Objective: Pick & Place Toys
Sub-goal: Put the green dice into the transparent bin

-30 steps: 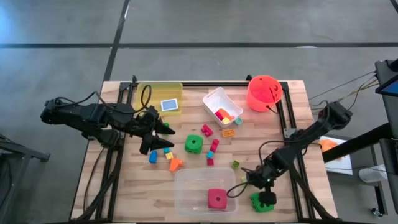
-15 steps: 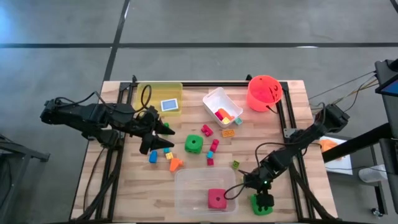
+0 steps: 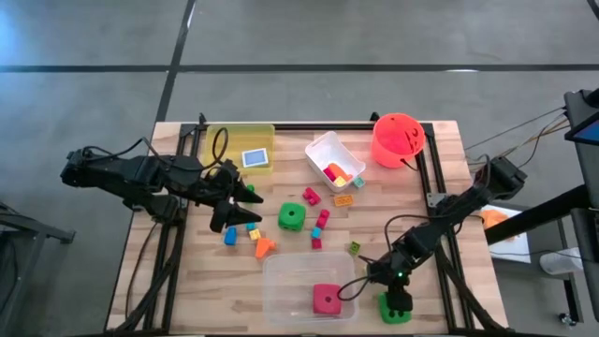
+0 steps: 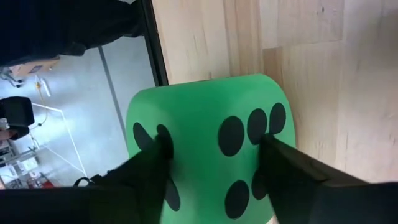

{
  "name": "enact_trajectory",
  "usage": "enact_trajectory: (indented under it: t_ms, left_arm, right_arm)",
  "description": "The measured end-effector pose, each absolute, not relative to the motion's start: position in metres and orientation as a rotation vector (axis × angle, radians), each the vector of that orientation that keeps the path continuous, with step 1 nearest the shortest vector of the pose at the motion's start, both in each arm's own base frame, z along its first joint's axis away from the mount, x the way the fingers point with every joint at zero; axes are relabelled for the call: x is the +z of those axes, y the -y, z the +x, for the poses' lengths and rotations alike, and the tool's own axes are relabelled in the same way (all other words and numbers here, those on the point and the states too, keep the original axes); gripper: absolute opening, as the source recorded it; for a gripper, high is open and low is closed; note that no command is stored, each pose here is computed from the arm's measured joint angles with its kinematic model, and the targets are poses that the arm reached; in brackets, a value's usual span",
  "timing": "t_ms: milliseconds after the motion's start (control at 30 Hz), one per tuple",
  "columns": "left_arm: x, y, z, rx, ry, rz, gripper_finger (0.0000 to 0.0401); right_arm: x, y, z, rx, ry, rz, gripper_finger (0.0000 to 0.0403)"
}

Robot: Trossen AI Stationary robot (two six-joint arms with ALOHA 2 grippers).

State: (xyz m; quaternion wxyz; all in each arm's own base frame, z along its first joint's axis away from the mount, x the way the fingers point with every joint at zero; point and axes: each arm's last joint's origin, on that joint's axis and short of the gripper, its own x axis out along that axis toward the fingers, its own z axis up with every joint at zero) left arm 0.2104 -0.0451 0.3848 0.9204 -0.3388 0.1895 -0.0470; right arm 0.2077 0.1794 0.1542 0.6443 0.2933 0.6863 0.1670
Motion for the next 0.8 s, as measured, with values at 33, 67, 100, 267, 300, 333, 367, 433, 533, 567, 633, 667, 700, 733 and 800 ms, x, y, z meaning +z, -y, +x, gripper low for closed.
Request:
enact_trajectory:
  t_ms: [33, 67, 100, 267, 300, 333, 367, 433, 533, 567, 633, 667, 700, 733, 800]
  left_arm:
    - [0.385, 0.045, 0.21, -0.096, -0.39, -0.696, 0.0369]
    - [0.385, 0.045, 0.21, -0.097, -0.389, -0.696, 0.0369]
    - [0.385, 0.045, 0.21, -0.097, -0.389, -0.696, 0.0369]
    - [0.385, 0.045, 0.21, -0.097, -0.39, -0.695, 0.0369]
    - [0.385, 0.045, 0.21, -0.097, -0.39, -0.695, 0.0369]
    - [0.385, 0.045, 0.21, -0.097, -0.389, -0.694, 0.0369]
    - [0.385, 0.045, 0.21, -0.097, -0.39, -0.693, 0.0369]
    - [0.385, 0.045, 0.21, -0.097, -0.39, -0.693, 0.0369]
    - [0.385, 0.045, 0.21, -0.097, -0.389, -0.693, 0.0369]
    - [0.385, 0.045, 0.21, -0.097, -0.389, -0.693, 0.0369]
    - [0.385, 0.045, 0.21, -0.097, -0.39, -0.693, 0.0369]
    - [0.385, 0.045, 0.21, -0.097, -0.389, -0.693, 0.0369]
    - [0.385, 0.045, 0.21, -0.097, -0.389, -0.693, 0.0369]
    - [0.385, 0.045, 0.21, -0.097, -0.389, -0.693, 0.0369]
    - [0.385, 0.045, 0.21, -0.097, -0.389, -0.693, 0.0369]
  right_arm:
    - [0.154, -0.179, 0.208, 0.38, -1.563, 0.667, 0.0184]
    - [0.154, -0.179, 0.207, 0.377, -1.565, 0.666, 0.0174]
    - [0.154, -0.179, 0.207, 0.371, -1.568, 0.668, 0.0166]
    - [0.153, -0.177, 0.205, 0.323, -1.605, 0.68, 0.0154]
    - [0.153, -0.177, 0.205, 0.315, -1.609, 0.686, 0.0154]
    - [0.153, -0.177, 0.204, 0.309, -1.611, 0.691, 0.0152]
    - [0.153, -0.177, 0.204, 0.308, -1.611, 0.692, 0.0149]
    - [0.154, -0.177, 0.204, 0.306, -1.606, 0.693, 0.0146]
    - [0.155, -0.177, 0.205, 0.302, -1.599, 0.697, 0.0146]
    - [0.157, -0.178, 0.206, 0.302, -1.595, 0.696, 0.0146]
    - [0.161, -0.179, 0.208, 0.303, -1.58, 0.694, 0.0146]
    - [0.163, -0.179, 0.208, 0.299, -1.568, 0.69, 0.0145]
    - [0.165, -0.18, 0.209, 0.297, -1.556, 0.688, 0.0141]
    - [0.169, -0.18, 0.21, 0.293, -1.54, 0.684, 0.0136]
    - [0.174, -0.18, 0.211, 0.28, -1.52, 0.677, 0.0126]
